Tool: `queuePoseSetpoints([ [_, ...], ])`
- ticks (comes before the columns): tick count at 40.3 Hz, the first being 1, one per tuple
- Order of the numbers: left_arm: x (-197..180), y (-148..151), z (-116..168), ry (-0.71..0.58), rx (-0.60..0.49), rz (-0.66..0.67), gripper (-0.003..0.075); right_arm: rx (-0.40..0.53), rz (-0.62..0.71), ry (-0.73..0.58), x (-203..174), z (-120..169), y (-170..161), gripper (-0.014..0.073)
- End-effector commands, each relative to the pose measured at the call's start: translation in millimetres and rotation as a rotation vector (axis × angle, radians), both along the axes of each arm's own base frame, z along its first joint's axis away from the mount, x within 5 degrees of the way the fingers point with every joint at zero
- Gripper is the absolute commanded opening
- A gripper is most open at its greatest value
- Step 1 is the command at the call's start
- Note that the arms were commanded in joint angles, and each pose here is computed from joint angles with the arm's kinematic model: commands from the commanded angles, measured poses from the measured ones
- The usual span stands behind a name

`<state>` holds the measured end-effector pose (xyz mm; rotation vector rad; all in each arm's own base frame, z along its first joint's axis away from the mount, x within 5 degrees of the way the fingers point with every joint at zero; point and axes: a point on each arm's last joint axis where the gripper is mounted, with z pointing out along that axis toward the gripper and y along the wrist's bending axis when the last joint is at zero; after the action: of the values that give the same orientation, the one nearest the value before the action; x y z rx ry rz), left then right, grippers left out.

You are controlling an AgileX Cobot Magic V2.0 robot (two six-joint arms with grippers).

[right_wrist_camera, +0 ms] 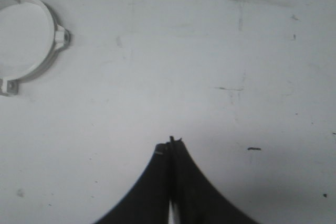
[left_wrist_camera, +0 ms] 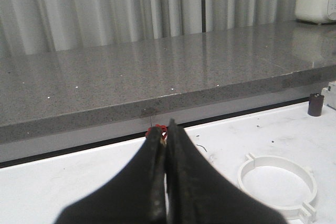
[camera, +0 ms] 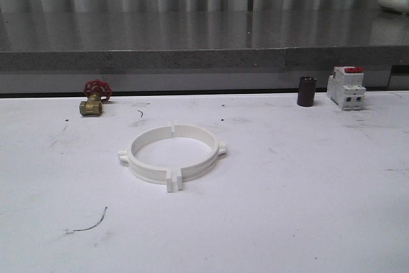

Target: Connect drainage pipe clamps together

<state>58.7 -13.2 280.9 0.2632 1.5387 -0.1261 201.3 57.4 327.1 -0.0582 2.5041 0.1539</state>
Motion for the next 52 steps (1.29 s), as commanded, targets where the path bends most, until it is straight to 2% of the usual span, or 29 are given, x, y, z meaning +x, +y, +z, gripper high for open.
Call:
queuePoseSetpoints([
  [1,-1.6,-1.5,16.1,-0.097,-0.024,-0.020,-0.0020,-0.028,0.019,-0.191,-23.2,3.4,-12.9,-0.0063],
  [8,-1.6,-1.5,16.1,-0.097,-0.024,-0.020,-0.0020,-0.100,0.041,-0.329,-73.1,-22.3,-33.3,-0.0063],
  [16,-1.6,-1.5,16.1,-0.097,-0.024,-0.020,-0.0020,-0.041,0.035,-0.554,-124.7,-31.1,-48.0,-0.0063],
  [25,-1.6,-1.5,16.1,-0.097,-0.024,-0.020,-0.0020,0.018,0.036,-0.768,-152.9,-34.1,-54.9,-0.0063],
  [52,-1.6,-1.5,16.1,-0.097,-0.024,-0.020,-0.0020,0.023,0.034,-0.789,-156.1,-33.0,-55.8,-0.0063],
])
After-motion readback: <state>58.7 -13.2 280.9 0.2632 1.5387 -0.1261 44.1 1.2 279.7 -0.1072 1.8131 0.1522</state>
